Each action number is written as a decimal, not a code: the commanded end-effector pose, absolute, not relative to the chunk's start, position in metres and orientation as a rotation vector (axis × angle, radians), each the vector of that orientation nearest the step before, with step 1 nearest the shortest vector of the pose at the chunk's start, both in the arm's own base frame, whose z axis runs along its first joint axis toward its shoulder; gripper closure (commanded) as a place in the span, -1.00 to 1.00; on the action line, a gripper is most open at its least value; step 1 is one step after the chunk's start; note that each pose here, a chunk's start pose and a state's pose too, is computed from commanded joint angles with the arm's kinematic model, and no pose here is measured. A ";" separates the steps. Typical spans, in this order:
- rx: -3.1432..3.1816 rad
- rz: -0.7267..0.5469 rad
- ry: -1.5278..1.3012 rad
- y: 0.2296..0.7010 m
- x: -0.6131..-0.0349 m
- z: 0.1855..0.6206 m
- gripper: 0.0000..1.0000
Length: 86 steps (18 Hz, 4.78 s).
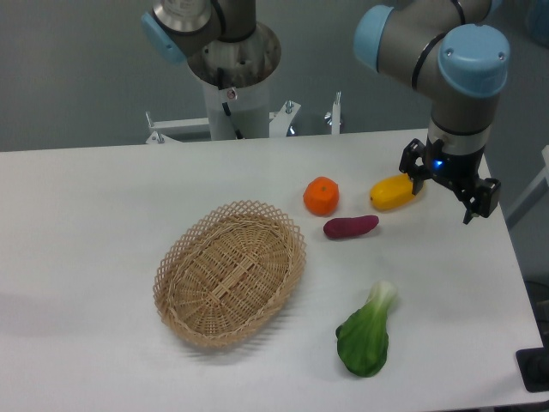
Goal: Pick up the sweet potato from the table
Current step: 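Move the open gripper over the purple sweet potato and lower it, then close the gripper around the purple sweet potato, then lift the held sweet potato up off the table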
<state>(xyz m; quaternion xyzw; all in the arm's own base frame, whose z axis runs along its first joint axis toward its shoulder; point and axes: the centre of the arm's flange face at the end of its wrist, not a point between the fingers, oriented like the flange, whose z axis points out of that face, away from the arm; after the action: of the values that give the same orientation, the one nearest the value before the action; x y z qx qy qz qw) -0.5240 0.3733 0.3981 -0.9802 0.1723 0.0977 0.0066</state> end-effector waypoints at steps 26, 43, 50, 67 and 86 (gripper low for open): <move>-3.110 0.296 0.729 0.360 -0.457 0.242 -1.00; -3.053 0.146 1.237 0.346 -0.418 0.194 -1.00; -3.071 0.204 1.162 0.358 -0.420 0.180 -0.32; -2.922 0.441 0.829 0.389 -0.452 0.280 0.69; -2.695 0.464 0.434 0.436 -0.410 0.378 0.68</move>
<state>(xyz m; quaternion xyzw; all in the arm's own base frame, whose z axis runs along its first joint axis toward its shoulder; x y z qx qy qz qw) -0.4102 0.4358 0.3775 -0.9564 0.1540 0.1647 0.1855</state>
